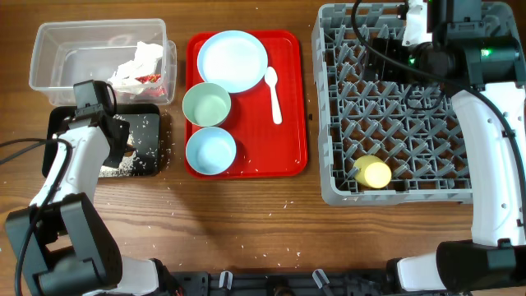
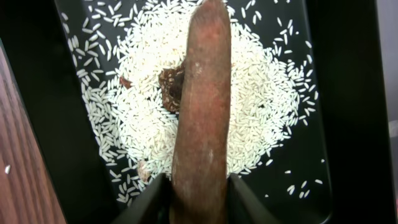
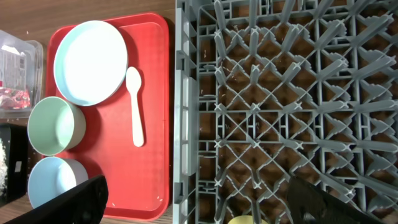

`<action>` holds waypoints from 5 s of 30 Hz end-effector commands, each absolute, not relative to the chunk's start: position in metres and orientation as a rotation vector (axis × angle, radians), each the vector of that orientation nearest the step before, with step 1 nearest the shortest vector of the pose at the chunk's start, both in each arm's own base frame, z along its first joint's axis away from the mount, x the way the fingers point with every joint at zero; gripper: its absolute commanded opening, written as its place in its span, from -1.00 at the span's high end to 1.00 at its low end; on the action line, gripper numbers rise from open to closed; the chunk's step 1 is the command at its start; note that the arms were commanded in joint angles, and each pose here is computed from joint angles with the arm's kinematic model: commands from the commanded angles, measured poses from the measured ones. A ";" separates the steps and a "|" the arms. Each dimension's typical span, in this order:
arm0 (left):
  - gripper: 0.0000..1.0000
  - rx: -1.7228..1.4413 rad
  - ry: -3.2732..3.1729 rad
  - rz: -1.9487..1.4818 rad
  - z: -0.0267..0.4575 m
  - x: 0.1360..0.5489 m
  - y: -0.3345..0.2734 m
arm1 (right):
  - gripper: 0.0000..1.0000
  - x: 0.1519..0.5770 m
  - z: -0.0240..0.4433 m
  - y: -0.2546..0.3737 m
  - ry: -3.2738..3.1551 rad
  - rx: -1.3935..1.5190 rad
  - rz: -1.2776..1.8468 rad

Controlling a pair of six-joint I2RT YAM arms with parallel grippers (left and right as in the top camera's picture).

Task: Sort waste into correct bins and load items into the dishwasher rack
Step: 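Grasp the carrot with left gripper and place it on black tray, then grasp the white spoon with right gripper and drop it in the rack, then grasp the blue bowl with right gripper and place it in the rack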

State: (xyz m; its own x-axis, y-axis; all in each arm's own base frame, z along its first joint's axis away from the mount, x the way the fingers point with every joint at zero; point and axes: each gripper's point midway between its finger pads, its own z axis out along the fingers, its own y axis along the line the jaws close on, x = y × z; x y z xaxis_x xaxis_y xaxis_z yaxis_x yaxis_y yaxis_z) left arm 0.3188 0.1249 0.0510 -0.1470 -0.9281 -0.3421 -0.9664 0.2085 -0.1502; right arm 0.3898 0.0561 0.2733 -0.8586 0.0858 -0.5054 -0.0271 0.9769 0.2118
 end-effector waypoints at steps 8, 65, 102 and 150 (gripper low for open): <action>-0.04 -1.418 2.335 0.106 0.082 0.338 0.120 | -0.85 0.403 0.285 0.090 2.509 -0.079 0.414; -0.99 -0.524 2.518 -0.244 0.202 0.351 -0.015 | 0.84 0.469 -0.017 0.246 2.801 -0.449 0.210; -1.00 -0.524 2.518 -0.244 0.202 0.351 -0.015 | 0.50 0.329 0.111 0.006 2.404 1.954 -0.165; -0.99 -0.573 2.266 -0.024 0.277 0.330 0.074 | 0.80 0.318 0.029 0.353 3.010 -0.298 0.584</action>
